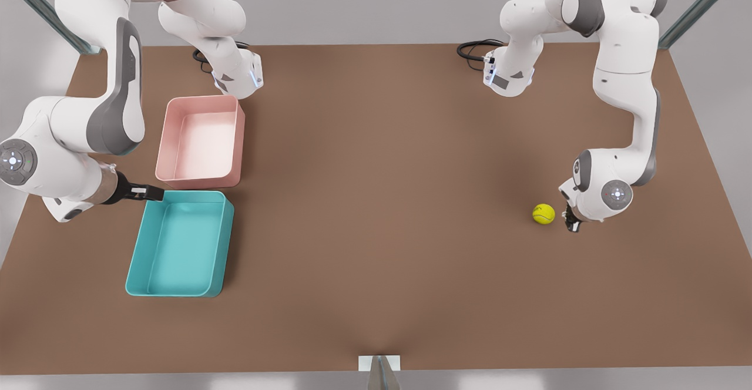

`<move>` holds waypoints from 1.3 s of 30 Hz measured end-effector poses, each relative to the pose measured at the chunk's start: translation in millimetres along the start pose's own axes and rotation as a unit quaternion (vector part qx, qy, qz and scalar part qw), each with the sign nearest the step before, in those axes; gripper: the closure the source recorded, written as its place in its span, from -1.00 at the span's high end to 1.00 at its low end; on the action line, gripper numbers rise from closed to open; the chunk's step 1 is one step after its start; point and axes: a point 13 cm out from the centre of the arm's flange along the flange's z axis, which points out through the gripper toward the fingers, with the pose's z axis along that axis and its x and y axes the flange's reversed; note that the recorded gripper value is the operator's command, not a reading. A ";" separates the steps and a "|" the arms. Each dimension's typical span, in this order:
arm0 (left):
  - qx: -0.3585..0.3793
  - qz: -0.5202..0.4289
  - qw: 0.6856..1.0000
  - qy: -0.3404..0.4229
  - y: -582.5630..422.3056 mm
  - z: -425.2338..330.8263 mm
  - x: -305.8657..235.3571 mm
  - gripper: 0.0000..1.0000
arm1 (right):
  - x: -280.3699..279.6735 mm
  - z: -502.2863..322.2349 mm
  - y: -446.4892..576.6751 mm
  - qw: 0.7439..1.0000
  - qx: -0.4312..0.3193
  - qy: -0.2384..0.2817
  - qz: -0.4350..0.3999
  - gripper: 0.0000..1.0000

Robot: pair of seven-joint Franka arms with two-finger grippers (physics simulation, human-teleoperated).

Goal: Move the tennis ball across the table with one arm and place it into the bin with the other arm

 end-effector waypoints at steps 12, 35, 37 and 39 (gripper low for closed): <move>0.005 -0.010 1.000 -0.002 0.7 16.7 -6.6 -0.57 | -0.7 2.4 -0.7 1.000 0.000 0.002 0.001 1.00; -0.067 -0.272 0.956 -0.090 86.8 -244.8 -137.6 1.00 | -26.2 50.3 56.3 0.999 0.002 0.013 -0.035 1.00; -0.094 -0.330 0.935 -0.087 93.2 -358.2 -132.0 1.00 | -26.8 71.8 90.7 0.999 0.003 0.015 -0.052 1.00; -0.079 -0.385 0.914 -0.101 57.4 -424.0 -144.6 1.00 | -16.0 104.2 138.5 0.997 0.009 0.020 -0.075 1.00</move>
